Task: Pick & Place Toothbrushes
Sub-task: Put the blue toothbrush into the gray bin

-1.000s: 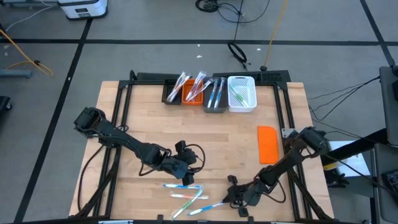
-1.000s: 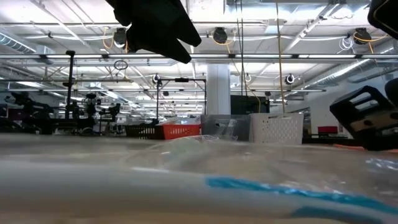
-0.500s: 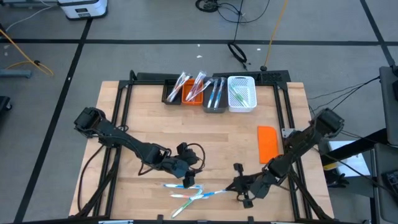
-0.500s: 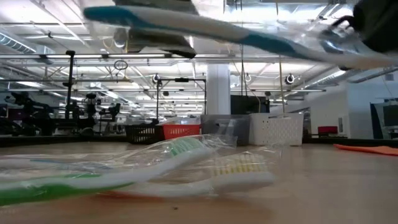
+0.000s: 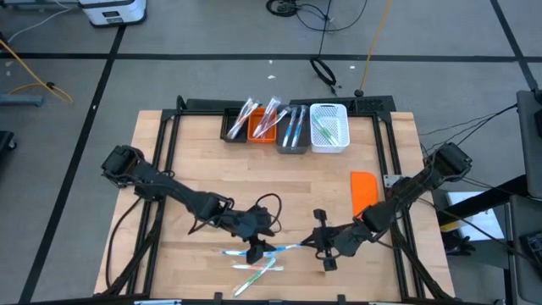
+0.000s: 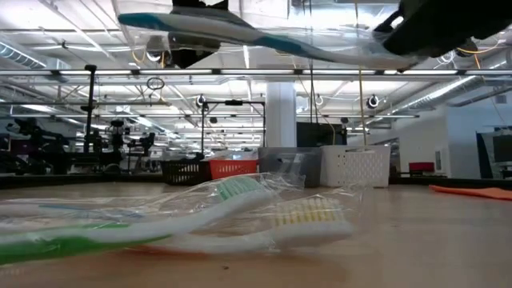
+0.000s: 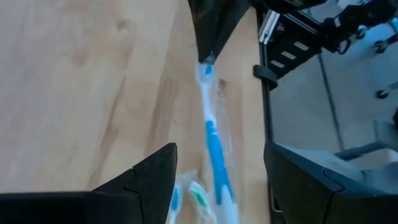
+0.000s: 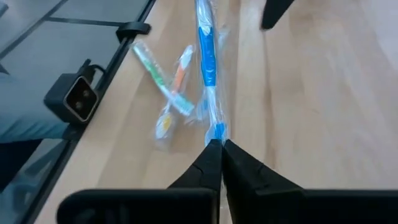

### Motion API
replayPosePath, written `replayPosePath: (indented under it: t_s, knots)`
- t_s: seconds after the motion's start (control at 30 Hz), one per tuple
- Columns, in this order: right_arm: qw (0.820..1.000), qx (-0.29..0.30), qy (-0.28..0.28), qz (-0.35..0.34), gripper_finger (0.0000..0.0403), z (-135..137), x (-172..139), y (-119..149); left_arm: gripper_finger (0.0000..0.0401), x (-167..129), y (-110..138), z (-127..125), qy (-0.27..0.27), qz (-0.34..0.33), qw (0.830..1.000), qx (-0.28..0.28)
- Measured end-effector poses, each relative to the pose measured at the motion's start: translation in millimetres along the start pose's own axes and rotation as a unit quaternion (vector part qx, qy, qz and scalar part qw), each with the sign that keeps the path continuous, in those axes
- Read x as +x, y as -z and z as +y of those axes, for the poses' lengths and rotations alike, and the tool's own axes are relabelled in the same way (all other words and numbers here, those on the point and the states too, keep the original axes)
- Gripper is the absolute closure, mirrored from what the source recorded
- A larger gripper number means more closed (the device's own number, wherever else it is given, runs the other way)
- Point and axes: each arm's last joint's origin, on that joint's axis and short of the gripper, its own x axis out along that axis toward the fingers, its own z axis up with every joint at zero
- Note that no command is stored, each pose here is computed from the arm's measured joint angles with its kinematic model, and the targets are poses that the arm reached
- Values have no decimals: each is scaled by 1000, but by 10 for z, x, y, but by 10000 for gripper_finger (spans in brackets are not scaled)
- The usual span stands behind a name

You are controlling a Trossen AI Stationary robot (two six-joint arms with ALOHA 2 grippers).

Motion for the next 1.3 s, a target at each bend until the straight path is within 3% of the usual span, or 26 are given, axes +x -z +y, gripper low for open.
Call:
replayPosePath:
  t_s: [0.37, 0.63, 0.77, 0.97, 1.3]
  knots:
    - [999, -36, 16, -8, 403, -64, 8, -254, 158, -8, 99, 75, -8, 77, 996, -54]
    - [999, -34, 31, 3, 403, -150, 32, -267, 166, -16, 158, 52, -8, 101, 993, -66]
    - [999, -35, 34, 8, 403, -165, 36, -260, 227, -18, 172, 59, -13, 107, 992, -70]
    - [999, -33, 33, 8, 402, -165, 36, -261, 377, -18, 171, 62, -13, 108, 992, -60]
    - [999, -35, 31, 1, 395, -170, -11, -293, 393, -17, 167, 73, -36, 89, 994, -53]
